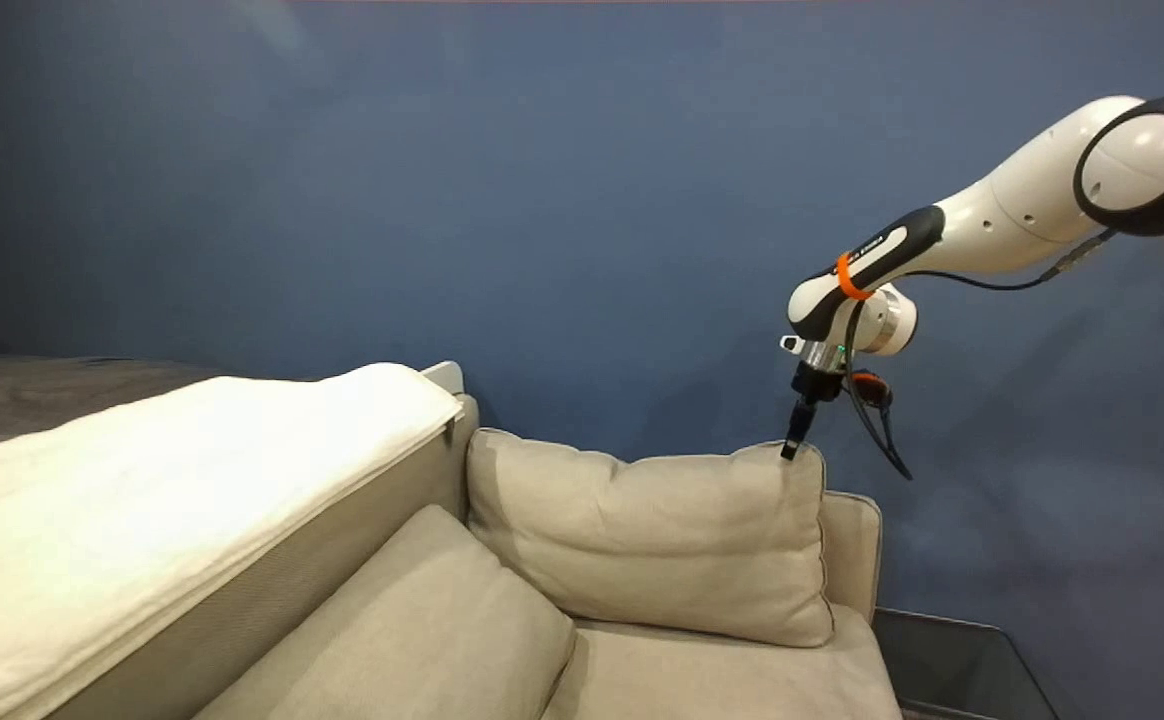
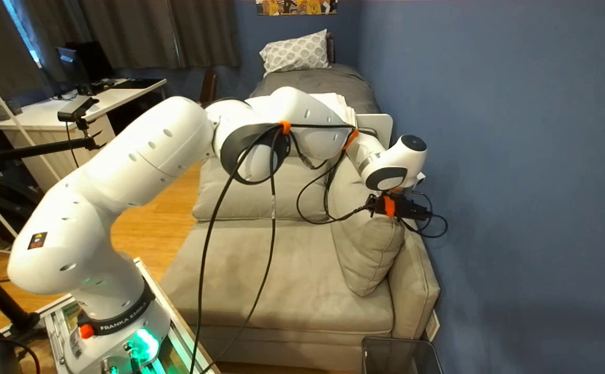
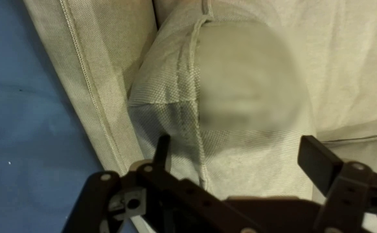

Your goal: Move the pillow on the right to the left

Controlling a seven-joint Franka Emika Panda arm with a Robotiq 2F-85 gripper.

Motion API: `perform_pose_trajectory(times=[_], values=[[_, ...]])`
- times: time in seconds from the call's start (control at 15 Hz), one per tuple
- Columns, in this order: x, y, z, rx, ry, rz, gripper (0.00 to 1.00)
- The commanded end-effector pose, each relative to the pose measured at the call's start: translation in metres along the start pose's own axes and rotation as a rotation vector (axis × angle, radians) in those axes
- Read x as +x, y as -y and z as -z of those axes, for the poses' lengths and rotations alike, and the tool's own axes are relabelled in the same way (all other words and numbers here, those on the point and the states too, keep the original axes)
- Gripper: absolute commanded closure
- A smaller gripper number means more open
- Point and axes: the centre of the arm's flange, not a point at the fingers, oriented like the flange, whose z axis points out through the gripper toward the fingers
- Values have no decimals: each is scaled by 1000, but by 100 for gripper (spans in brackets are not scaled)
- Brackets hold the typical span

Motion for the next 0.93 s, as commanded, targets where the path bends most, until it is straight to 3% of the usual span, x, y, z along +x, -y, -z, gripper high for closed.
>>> perform_pose_trajectory(times=[0.0, 0.13, 0.33, 0.4, 0.53, 0.87], values=[[18, -26, -24, -42, -41, 12, 0], [19, -30, -32, -47, -25, 16, 0], [16, -29, -44, 19, 33, 31, 0], [16, -27, -44, 44, 50, 31, 25], [17, -24, -40, 72, 75, 39, 32], [19, -26, -32, 49, 116, 28, 66]])
